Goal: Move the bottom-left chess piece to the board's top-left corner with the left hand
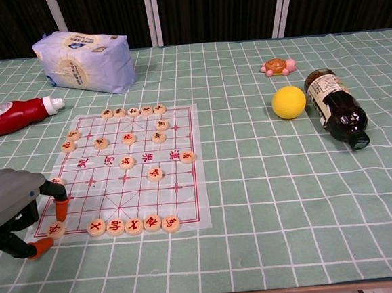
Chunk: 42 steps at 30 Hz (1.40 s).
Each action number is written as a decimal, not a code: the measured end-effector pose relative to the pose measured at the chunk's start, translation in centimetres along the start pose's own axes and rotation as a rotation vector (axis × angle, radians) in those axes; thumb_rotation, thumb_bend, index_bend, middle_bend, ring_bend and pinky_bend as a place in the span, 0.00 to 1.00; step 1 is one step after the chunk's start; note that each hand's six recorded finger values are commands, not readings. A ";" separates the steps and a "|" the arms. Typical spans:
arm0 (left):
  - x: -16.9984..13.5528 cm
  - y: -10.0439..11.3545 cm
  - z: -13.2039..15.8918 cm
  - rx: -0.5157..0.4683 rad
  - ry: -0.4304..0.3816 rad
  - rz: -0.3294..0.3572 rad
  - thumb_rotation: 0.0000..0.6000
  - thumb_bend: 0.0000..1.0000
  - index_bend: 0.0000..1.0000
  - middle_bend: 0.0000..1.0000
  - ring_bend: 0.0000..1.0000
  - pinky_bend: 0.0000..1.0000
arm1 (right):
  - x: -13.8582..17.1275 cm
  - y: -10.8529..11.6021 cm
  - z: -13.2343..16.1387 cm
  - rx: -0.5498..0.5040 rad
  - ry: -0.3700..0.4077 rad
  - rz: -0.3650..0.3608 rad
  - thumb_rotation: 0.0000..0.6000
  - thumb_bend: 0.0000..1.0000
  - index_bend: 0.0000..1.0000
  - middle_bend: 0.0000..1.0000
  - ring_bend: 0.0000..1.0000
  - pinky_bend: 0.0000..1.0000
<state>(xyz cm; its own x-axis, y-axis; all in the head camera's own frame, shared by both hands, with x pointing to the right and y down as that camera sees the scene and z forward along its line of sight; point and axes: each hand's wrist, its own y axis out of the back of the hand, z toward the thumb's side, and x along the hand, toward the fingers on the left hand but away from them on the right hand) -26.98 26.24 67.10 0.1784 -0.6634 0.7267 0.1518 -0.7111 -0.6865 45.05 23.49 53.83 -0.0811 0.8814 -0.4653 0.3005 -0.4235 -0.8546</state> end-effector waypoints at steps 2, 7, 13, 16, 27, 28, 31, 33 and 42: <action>0.0 0.0 0.0 -0.002 -0.001 0.002 1.00 0.28 0.48 1.00 1.00 1.00 | 0.0 0.0 0.0 0.000 0.000 0.000 1.00 0.25 0.00 0.00 0.00 0.00; -0.1 0.2 0.1 -0.007 -0.004 0.005 1.00 0.28 0.48 1.00 1.00 1.00 | 0.0 0.0 0.0 0.000 0.000 0.000 1.00 0.25 0.00 0.00 0.00 0.00; -0.2 0.6 0.3 -0.013 -0.012 0.016 1.00 0.28 0.48 1.00 1.00 1.00 | 0.0 0.0 0.0 -0.001 0.000 0.000 1.00 0.25 0.00 0.00 0.00 0.00; -0.2 1.2 0.5 -0.022 -0.018 0.032 1.00 0.28 0.48 1.00 1.00 1.00 | 0.0 0.0 0.0 -0.002 -0.001 -0.001 1.00 0.25 0.00 0.00 0.00 0.00; 0.6 4.0 0.5 -0.033 -0.008 0.098 1.00 0.28 0.48 1.00 1.00 1.00 | 0.0 0.0 0.0 -0.011 -0.005 0.000 1.00 0.25 0.00 0.00 0.00 0.00; 0.7 4.4 0.4 -0.040 -0.001 0.105 1.00 0.28 0.48 1.00 1.00 1.00 | 0.0 0.0 0.0 -0.012 -0.005 0.000 1.00 0.25 0.00 0.00 0.00 0.00; 0.9 5.0 0.1 -0.046 0.013 0.117 1.00 0.28 0.48 1.00 1.00 1.00 | 0.0 0.0 -0.1 -0.013 -0.005 0.002 1.00 0.25 0.00 0.00 0.00 0.00; 1.0 5.4 -0.2 -0.044 0.025 0.128 1.00 0.28 0.48 1.00 1.00 1.00 | 0.0 0.0 0.0 -0.008 -0.003 0.001 1.00 0.25 0.00 0.00 0.00 0.00; 2.4 7.4 -2.7 -0.047 0.108 0.178 1.00 0.28 0.48 1.00 1.00 1.00 | 0.1 -0.1 0.0 0.005 -0.002 0.002 1.00 0.25 0.00 0.00 0.00 0.00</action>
<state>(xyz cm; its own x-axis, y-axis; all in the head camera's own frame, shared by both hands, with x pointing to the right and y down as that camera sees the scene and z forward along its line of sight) -28.03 18.80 63.82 0.0925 -0.7988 0.5944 0.0809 -0.5889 -0.8041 45.04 23.61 53.89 -0.0824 0.8804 -0.4671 0.2955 -0.4260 -0.8551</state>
